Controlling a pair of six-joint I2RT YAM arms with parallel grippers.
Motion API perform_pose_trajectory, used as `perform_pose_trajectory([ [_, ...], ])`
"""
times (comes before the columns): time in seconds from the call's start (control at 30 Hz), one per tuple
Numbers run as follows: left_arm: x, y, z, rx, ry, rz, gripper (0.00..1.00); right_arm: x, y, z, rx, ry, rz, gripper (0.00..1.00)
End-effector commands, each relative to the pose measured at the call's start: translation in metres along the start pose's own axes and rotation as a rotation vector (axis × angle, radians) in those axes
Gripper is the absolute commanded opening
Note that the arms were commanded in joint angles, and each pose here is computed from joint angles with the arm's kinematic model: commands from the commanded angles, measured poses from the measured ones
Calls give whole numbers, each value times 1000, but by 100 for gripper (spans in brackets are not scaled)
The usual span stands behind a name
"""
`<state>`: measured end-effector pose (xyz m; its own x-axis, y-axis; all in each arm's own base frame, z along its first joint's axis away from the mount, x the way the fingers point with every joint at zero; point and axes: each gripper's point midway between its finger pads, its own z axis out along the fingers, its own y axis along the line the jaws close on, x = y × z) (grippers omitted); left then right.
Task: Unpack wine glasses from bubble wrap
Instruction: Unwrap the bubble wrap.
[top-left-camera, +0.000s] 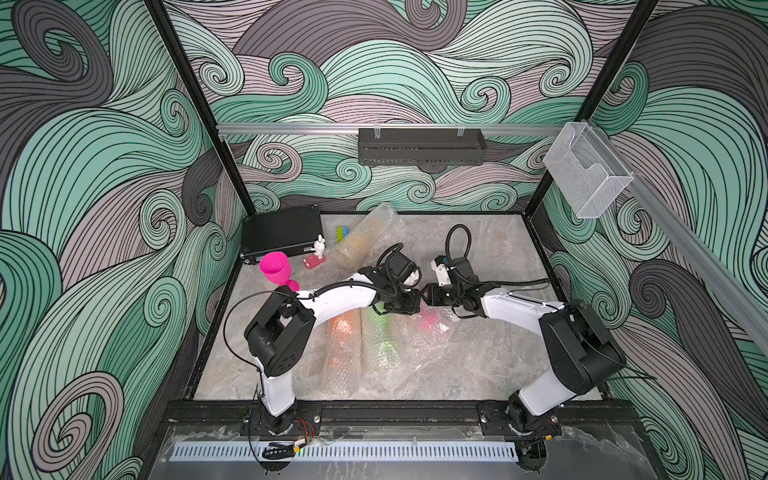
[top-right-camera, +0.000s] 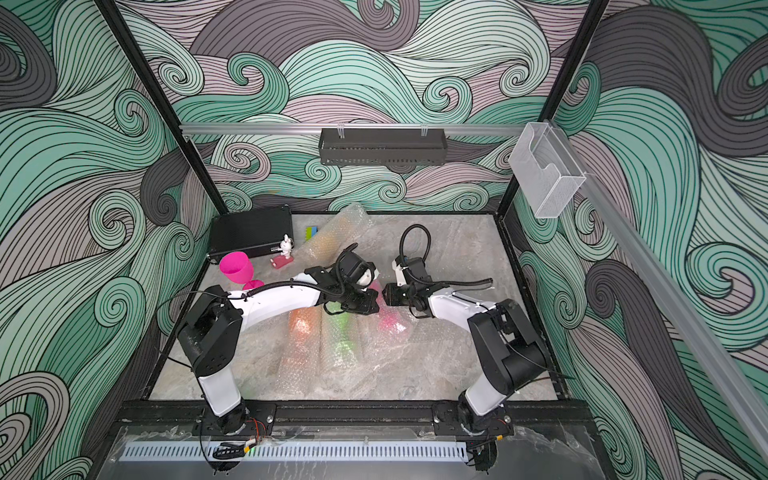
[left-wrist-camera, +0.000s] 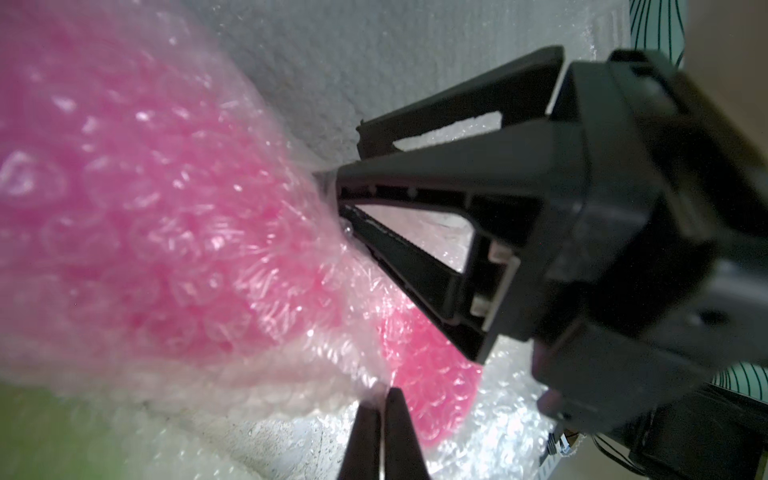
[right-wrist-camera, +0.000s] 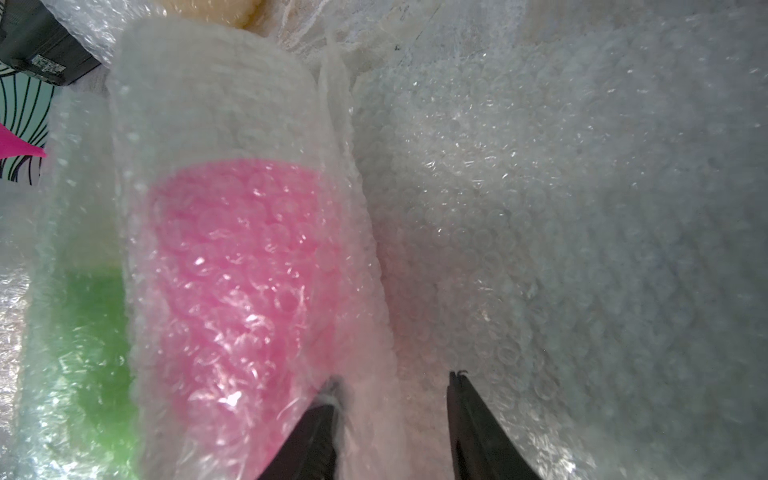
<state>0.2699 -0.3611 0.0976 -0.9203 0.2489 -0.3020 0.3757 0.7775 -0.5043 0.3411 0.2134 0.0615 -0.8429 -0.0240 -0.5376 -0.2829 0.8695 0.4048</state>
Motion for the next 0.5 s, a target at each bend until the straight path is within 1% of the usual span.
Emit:
perform_pose_trajectory([
  [0.0,7,-12,-10,47,12,35,0,-28,3,-2,-11,-74,9,43],
  [0.1,10,-9,-10,38,15,31,0,-30,1,-2,-18,-78,26,41],
  [0.17,11,-7,-10,33,11,30,0,-31,2,-3,-25,-78,33,37],
  [0.27,11,-5,-10,25,9,30,0,-29,2,-3,-34,-75,37,30],
  [0.4,9,-3,-11,16,-2,34,0,-28,3,-7,-44,-80,42,17],
  [0.47,8,-3,-12,13,-9,36,0,-30,3,-12,-50,-93,44,14],
])
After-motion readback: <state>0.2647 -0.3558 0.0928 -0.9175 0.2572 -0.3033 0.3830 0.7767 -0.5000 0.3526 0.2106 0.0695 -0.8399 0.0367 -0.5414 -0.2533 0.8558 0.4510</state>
